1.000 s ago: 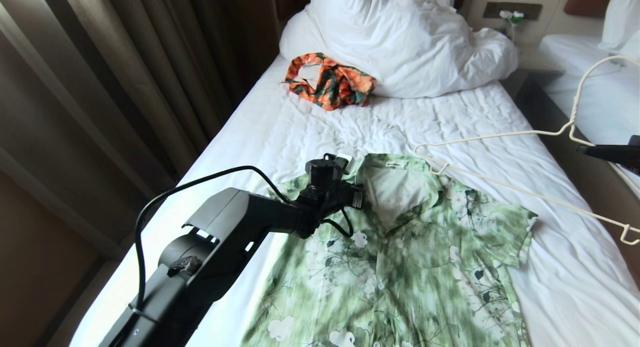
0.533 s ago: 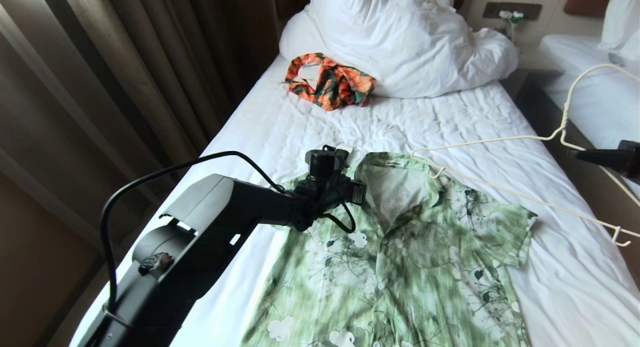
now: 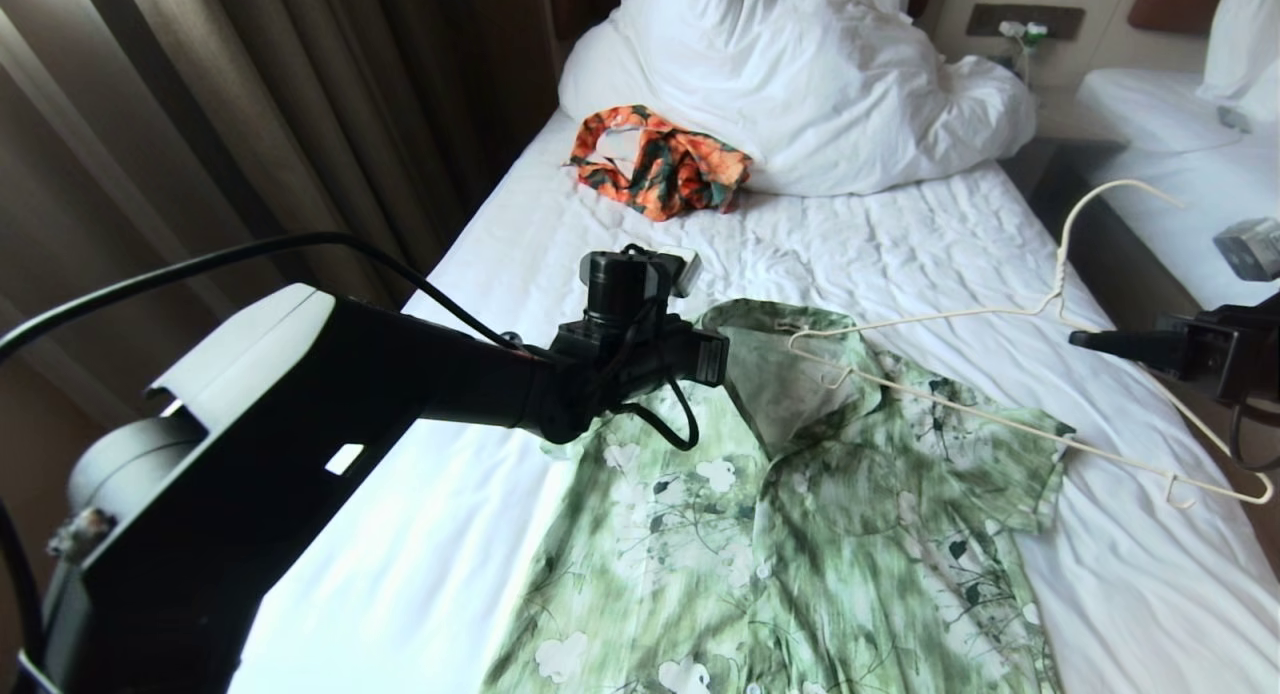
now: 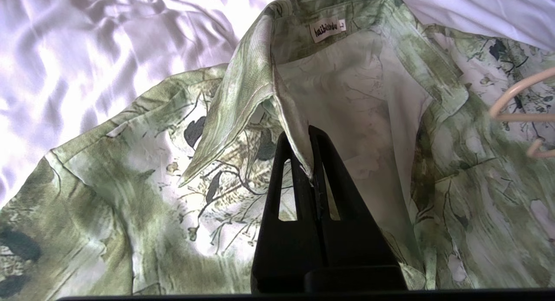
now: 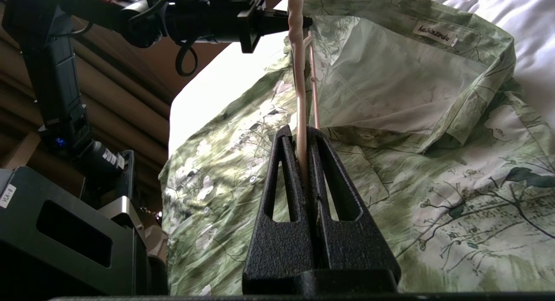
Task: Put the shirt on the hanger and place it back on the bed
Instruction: Hook one side of the shirt onto the hanger
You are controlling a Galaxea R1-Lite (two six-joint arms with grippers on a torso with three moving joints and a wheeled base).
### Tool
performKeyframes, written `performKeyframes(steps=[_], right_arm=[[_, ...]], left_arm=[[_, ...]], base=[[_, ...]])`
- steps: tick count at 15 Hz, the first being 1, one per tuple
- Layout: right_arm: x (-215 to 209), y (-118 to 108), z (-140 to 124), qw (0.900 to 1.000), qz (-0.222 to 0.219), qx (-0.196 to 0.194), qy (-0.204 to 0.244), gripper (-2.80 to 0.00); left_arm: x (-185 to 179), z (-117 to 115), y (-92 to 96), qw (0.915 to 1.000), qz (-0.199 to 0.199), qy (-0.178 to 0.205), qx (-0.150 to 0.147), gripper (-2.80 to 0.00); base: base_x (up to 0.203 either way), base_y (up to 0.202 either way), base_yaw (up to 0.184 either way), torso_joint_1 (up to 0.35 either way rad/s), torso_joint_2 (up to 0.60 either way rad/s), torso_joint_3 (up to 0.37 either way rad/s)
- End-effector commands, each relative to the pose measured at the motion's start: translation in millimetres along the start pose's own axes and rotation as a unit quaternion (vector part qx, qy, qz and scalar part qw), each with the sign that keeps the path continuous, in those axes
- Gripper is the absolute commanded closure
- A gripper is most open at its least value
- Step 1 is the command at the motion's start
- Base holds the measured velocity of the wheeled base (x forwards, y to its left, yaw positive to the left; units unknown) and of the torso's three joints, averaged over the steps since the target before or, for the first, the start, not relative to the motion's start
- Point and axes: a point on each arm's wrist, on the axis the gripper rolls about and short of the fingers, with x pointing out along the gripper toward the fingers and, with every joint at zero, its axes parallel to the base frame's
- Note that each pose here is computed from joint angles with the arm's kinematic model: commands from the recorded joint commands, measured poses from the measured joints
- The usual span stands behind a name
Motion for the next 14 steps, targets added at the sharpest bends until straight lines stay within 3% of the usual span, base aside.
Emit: performKeyframes(steps=[1, 5, 14], right_arm=[[6.6, -7.2, -7.9, 1.0, 0.012, 0.012, 0.002, 0.0], [21.1, -13.0, -16.6, 0.999, 0.031, 0.026, 0.008, 0.0], [33.4, -18.2, -25.0, 0.998, 0.046, 0.029, 0.013, 0.0]], left_arm=[[-15.3, 18.1, -2.2, 0.9999, -0.002, -0.013, 0.001, 0.0], [-24.4, 26.5, -21.1, 0.9998, -0.015, -0.01, 0.006, 0.0], [-38.8, 29.4, -91.5, 0.9981, -0.056, 0.011, 0.024, 0.0]], base=[[0.0, 0.0, 0.0, 0.0, 0.0, 0.0], [0.0, 0.0, 0.0, 0.0, 0.0, 0.0], [0.0, 0.0, 0.0, 0.0, 0.0, 0.0]])
